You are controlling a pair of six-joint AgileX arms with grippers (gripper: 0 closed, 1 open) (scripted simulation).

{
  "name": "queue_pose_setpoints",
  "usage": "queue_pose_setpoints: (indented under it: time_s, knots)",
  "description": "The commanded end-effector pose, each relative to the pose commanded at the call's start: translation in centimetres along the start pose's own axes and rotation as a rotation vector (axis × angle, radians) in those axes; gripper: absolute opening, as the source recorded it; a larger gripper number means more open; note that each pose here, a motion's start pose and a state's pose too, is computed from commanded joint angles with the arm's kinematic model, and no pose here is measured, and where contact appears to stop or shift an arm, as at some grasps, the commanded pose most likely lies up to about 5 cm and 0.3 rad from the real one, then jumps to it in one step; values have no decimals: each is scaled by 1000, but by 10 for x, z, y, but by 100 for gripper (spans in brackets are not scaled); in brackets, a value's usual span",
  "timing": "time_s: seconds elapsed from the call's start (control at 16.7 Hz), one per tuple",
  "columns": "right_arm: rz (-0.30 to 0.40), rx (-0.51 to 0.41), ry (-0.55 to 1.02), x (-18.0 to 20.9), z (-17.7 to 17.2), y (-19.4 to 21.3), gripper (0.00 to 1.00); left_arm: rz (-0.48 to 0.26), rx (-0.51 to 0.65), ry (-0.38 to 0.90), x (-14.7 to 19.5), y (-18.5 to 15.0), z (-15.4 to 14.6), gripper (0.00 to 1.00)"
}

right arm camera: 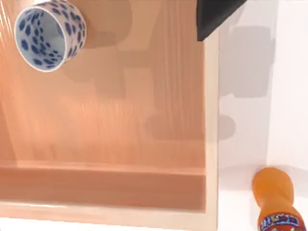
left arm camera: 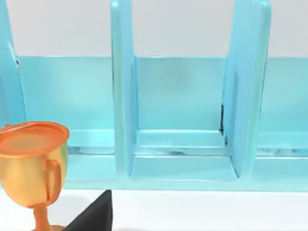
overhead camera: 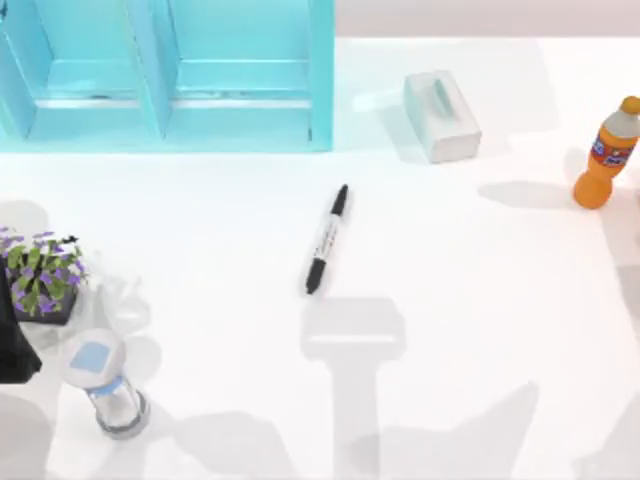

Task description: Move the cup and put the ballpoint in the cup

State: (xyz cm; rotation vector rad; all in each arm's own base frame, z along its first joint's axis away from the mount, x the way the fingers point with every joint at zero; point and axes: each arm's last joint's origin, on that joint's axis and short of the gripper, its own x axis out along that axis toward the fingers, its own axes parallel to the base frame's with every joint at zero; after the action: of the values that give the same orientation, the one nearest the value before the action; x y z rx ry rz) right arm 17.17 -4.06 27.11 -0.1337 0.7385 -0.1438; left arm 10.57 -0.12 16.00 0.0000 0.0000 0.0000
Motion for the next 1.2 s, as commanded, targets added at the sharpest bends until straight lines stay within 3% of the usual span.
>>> queue_pose_setpoints:
  time_s: [0.3, 0.6, 0.84, 1.2]
  knots:
    - [46, -23, 419, 54, 59, -46, 100, 0, 0, 0, 0, 0, 0, 100]
    - [143, -13, 720, 117, 77, -90, 100, 0, 0, 0, 0, 0, 0, 100]
    - [194, -3, 828, 143, 75, -107, 100, 0, 0, 0, 0, 0, 0, 100]
    - [198, -5, 833, 145, 75, -106, 100, 0, 0, 0, 0, 0, 0, 100]
